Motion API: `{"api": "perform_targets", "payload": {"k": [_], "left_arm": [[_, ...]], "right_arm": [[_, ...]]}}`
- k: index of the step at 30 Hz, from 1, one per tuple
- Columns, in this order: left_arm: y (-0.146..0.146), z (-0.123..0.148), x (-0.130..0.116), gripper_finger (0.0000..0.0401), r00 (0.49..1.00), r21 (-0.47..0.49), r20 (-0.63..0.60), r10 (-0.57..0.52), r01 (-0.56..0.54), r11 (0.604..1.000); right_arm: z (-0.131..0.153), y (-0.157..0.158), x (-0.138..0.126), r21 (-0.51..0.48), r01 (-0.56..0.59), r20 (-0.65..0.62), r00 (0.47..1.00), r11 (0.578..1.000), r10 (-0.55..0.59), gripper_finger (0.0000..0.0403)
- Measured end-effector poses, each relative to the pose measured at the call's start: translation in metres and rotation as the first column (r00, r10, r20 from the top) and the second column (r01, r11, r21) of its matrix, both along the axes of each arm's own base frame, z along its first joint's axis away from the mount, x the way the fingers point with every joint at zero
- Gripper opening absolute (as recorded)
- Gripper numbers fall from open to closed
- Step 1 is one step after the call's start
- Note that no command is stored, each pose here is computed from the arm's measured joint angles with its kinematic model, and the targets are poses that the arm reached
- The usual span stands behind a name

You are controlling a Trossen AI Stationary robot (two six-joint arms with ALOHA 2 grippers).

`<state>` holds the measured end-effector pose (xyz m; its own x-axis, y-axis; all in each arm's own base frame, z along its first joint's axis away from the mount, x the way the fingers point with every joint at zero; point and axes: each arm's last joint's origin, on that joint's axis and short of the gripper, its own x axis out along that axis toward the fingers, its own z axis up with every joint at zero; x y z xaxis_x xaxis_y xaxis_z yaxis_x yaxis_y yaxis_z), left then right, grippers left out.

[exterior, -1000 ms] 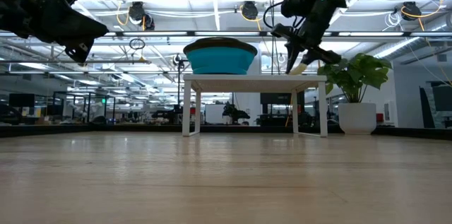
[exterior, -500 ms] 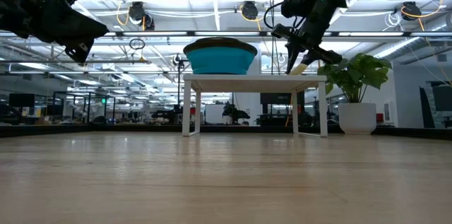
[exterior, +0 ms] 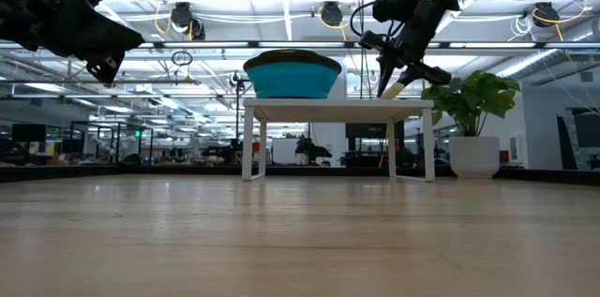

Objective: Pick & Place Fruit
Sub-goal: Put the knife on the shelf

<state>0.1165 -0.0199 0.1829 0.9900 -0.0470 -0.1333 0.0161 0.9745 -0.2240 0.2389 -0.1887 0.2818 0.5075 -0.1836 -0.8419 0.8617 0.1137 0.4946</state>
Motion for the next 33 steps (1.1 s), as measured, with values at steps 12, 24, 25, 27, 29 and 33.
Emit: {"api": "perform_targets", "payload": {"k": [12, 24, 25, 27, 29, 33], "left_arm": [[0.0, 0.0, 0.0, 0.0021, 1.0, 0.003, 0.001, -0.002, 0.002, 1.0], [0.0, 0.001, 0.0, 0.0021, 1.0, 0.003, 0.006, -0.004, 0.004, 1.0], [0.0, 0.001, 0.0, 0.0021, 1.0, 0.003, 0.006, -0.004, 0.004, 1.0], [0.0, 0.001, 0.0, 0.0021, 1.0, 0.002, 0.006, -0.004, 0.004, 1.0], [0.0, 0.001, 0.0, 0.0021, 1.0, 0.001, 0.007, -0.004, 0.004, 1.0], [0.0, 0.001, 0.0, 0.0021, 1.0, 0.0, 0.007, -0.004, 0.004, 1.0]], "right_arm": [[-0.026, 0.005, 0.006, 0.024, -0.006, 0.054, 0.999, 1.0, 0.005, 0.0078], [-0.02, 0.006, 0.003, -0.028, 0.001, 0.074, 0.997, 1.0, 0.001, 0.0077], [-0.02, 0.006, 0.004, -0.029, 0.0, 0.075, 0.997, 1.0, 0.002, 0.0077], [-0.02, 0.007, 0.004, -0.037, -0.012, 0.073, 0.997, 0.999, 0.015, 0.0077], [-0.019, 0.007, 0.005, -0.052, -0.025, 0.077, 0.997, 0.998, 0.029, 0.0077], [-0.017, 0.006, 0.008, -0.046, -0.057, 0.13, 0.99, 0.997, 0.063, 0.0077]]}}
